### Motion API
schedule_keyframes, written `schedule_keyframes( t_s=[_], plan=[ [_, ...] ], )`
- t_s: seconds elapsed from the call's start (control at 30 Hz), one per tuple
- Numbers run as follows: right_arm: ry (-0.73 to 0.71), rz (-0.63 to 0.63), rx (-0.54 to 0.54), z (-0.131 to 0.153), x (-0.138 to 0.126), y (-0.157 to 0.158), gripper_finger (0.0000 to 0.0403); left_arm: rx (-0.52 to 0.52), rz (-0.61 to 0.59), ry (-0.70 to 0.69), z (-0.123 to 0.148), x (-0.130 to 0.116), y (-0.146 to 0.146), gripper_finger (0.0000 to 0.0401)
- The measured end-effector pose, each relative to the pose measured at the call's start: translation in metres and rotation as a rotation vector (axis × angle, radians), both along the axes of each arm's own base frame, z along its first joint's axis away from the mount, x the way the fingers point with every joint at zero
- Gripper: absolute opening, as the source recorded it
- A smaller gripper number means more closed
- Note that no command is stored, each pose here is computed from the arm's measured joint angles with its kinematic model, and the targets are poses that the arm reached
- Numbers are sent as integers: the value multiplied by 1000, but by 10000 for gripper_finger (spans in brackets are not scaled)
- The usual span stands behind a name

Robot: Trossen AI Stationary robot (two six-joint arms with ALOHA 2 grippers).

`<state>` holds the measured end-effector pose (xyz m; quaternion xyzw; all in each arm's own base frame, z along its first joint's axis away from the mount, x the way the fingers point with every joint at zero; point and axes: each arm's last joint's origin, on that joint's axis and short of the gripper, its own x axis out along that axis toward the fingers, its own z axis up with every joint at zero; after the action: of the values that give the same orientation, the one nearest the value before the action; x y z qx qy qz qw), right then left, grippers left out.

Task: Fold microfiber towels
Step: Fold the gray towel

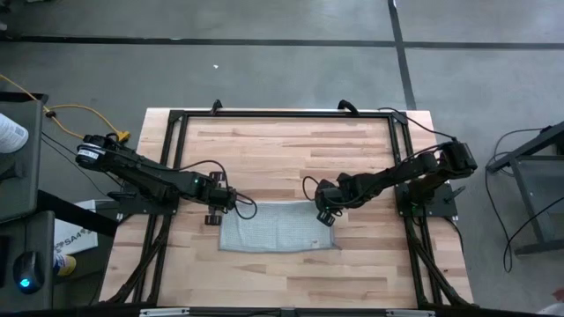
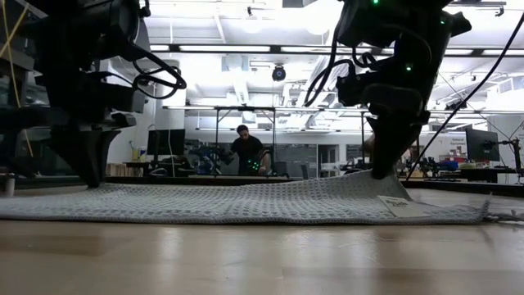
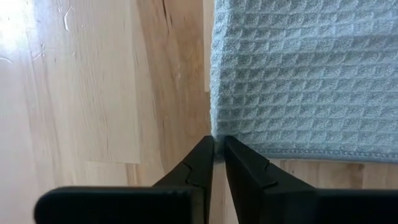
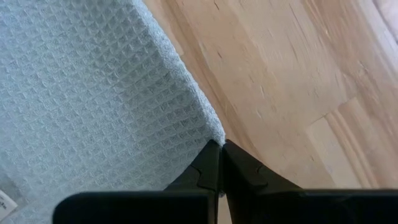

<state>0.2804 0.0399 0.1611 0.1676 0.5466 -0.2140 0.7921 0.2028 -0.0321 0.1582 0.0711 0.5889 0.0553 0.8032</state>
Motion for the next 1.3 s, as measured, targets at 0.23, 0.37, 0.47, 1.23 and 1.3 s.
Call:
schedule_keyframes(
  t_s=[0.23, 0.37, 0.47, 1.23, 1.3],
  plan=[
    [1, 3, -8, 0, 0, -2, 53, 5, -6, -1, 0, 0, 0, 74],
    [1, -11, -9, 0, 1, -6, 92, 19, -2, -4, 0, 0, 0, 89],
    [1, -25, -9, 0, 1, -10, 114, 39, 2, -8, 0, 0, 1, 94],
    [-81, 26, 93, 3, 12, -21, 142, 110, -26, -40, 29, 14, 0, 95],
    [-78, 35, 100, 3, 11, -18, 139, 96, -23, -27, 30, 13, 0, 95]
  ],
)
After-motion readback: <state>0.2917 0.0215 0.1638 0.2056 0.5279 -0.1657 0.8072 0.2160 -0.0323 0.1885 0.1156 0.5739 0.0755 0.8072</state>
